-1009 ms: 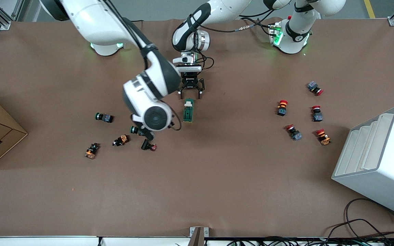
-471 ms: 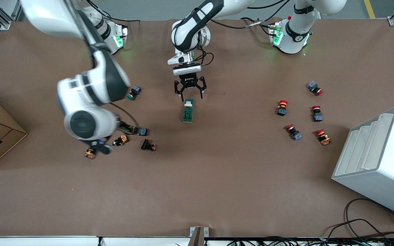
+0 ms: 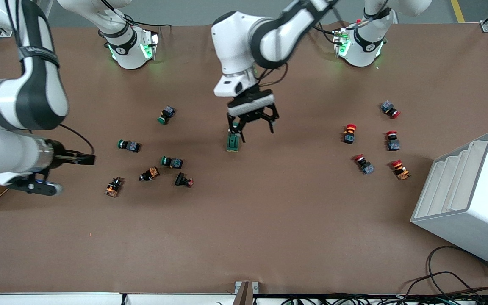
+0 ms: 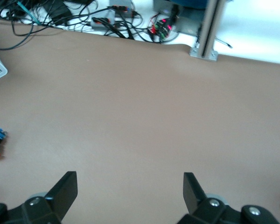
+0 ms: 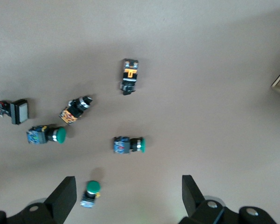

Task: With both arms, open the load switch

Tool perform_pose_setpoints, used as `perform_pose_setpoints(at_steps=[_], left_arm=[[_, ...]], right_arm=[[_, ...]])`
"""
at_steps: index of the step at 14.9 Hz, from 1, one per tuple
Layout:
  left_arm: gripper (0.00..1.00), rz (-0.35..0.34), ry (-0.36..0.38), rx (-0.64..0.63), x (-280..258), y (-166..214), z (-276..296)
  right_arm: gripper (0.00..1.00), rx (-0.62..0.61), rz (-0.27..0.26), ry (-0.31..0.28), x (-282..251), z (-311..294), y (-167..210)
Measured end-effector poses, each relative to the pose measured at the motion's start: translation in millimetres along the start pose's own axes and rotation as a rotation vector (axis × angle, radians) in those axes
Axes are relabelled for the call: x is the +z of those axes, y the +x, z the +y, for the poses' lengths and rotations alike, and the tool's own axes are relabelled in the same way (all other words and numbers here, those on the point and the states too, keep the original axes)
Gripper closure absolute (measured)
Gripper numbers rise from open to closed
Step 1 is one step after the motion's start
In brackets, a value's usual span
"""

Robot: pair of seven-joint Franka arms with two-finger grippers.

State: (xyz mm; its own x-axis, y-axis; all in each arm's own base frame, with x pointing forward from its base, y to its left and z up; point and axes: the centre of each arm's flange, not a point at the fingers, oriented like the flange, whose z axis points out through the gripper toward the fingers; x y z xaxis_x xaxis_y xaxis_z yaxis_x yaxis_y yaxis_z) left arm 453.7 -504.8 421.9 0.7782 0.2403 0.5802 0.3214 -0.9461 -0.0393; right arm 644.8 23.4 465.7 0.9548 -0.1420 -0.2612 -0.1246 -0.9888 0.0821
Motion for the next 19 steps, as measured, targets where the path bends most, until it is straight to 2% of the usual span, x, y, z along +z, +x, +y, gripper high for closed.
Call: perform_pose_setpoints(at_steps=[2, 5, 8, 10, 14, 16, 19], left_arm=[[0.0, -0.054, -0.007, -0.064, -3.8, 69.9, -28.2], [0.0, -0.146, -0.034, -0.156, -10.6, 173.9, -93.0], [0.0, -0.23, -0.005, -0.208, -16.0, 243.5, -157.9], [0.0, -0.287, 0.023, -0.208, -8.7, 272.6, -196.0], [0.0, -0.357, 0.025, -0.191, 12.8, 334.9, -302.3], [0.0, -0.394, 0.014, -0.122, 8.6, 350.4, -347.4], [0.0, -0.451, -0.007, -0.026, -14.4, 356.2, -391.3]], right_arm=[[0.0, -0.07, 0.032, 0.005, -14.3, 22.3, -1.0], [0.0, -0.109, 0.081, 0.019, -37.2, 59.6, -0.4], [0.0, -0.128, 0.118, -0.007, -56.0, 78.3, -1.8], [0.0, -0.143, 0.128, -0.027, -71.7, 73.4, -7.6], [0.0, -0.157, 0.141, -0.025, -89.6, 65.5, -15.5], [0.0, -0.154, 0.144, -0.013, -93.9, 65.2, -19.0], [0.0, -0.106, 0.104, 0.033, -93.5, 69.5, -26.4]])
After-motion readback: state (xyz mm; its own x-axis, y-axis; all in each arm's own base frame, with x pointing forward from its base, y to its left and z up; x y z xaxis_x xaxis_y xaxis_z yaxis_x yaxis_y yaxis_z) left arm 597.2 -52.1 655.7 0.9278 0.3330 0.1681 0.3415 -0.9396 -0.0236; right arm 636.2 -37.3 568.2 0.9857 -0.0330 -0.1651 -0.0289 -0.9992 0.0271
